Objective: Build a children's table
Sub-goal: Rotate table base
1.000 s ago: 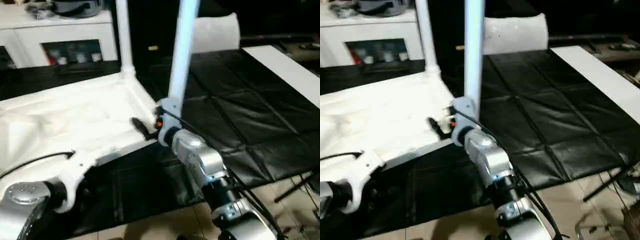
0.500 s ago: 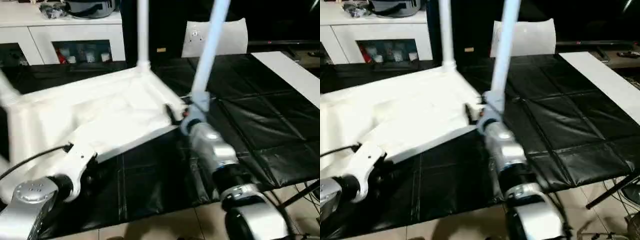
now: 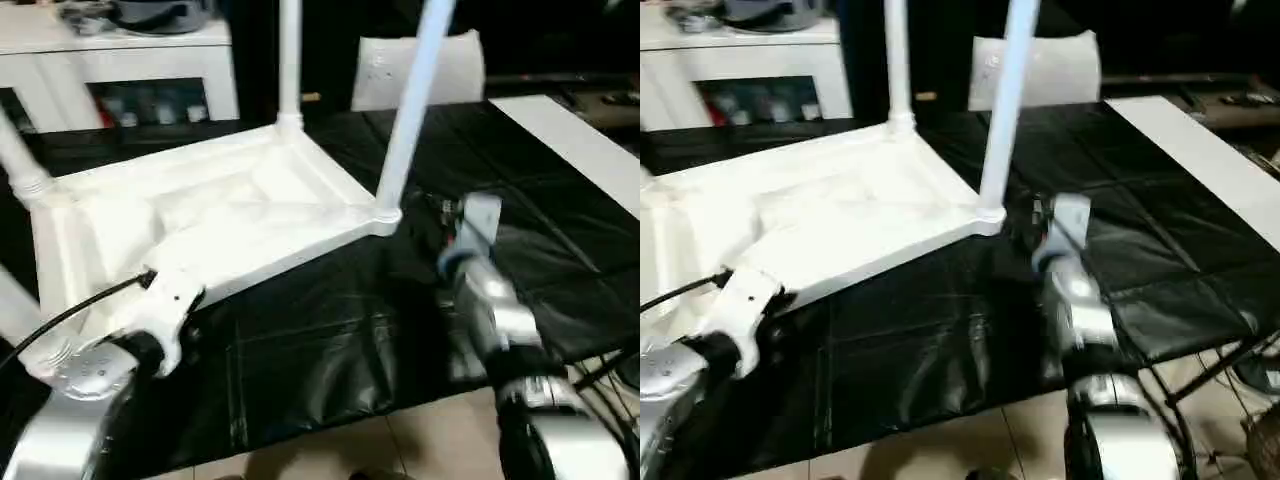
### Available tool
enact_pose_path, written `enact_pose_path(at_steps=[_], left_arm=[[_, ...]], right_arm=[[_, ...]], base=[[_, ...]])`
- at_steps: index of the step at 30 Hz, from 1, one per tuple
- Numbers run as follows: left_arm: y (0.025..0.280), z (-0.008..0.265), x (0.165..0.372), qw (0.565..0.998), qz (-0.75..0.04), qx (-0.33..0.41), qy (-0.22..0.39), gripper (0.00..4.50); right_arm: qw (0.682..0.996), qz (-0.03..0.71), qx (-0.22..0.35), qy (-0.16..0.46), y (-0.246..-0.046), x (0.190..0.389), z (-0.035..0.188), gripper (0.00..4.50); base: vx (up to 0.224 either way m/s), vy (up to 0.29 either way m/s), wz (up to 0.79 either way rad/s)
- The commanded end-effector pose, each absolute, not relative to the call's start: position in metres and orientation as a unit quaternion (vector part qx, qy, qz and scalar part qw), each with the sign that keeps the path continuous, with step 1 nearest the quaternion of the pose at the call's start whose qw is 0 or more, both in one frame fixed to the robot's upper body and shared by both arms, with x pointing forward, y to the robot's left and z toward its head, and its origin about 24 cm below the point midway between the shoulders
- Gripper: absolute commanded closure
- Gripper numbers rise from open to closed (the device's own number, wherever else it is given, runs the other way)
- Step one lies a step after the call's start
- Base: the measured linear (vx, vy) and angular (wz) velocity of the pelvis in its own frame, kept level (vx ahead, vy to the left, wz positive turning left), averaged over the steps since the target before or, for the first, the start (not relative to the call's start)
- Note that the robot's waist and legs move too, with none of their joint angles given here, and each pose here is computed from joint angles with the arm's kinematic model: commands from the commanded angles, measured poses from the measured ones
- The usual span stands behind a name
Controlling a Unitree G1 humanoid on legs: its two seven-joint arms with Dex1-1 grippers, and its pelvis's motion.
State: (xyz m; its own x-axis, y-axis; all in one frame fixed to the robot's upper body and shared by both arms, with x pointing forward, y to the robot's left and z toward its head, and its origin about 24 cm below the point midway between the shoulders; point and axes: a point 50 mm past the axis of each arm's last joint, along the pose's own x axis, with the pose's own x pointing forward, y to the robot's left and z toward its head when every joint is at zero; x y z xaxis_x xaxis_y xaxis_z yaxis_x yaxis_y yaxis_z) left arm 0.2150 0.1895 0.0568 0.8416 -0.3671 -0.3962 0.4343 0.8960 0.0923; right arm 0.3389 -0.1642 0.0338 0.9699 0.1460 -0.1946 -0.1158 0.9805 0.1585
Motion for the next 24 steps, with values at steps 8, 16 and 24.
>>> enact_pose_path(at_steps=[8,16,24], left_arm=[[0.166,0.072,0.219,0.979,-0.178,0.02,0.094,1.77],[0.164,0.078,0.221,0.989,-0.131,-0.008,0.063,1.77],[0.161,0.074,0.213,0.989,-0.132,0.009,0.071,1.77]], right_arm=[[0.962,0.27,0.02,0.044,-0.113,0.295,0.062,0.0],[0.946,0.315,0.039,0.058,-0.093,0.264,0.065,0.0],[0.947,0.311,0.063,0.054,-0.095,0.26,0.069,0.0]], base=[[0.0,0.0,0.0],[0.001,-0.022,0.27],[0.012,-0.017,0.41]])
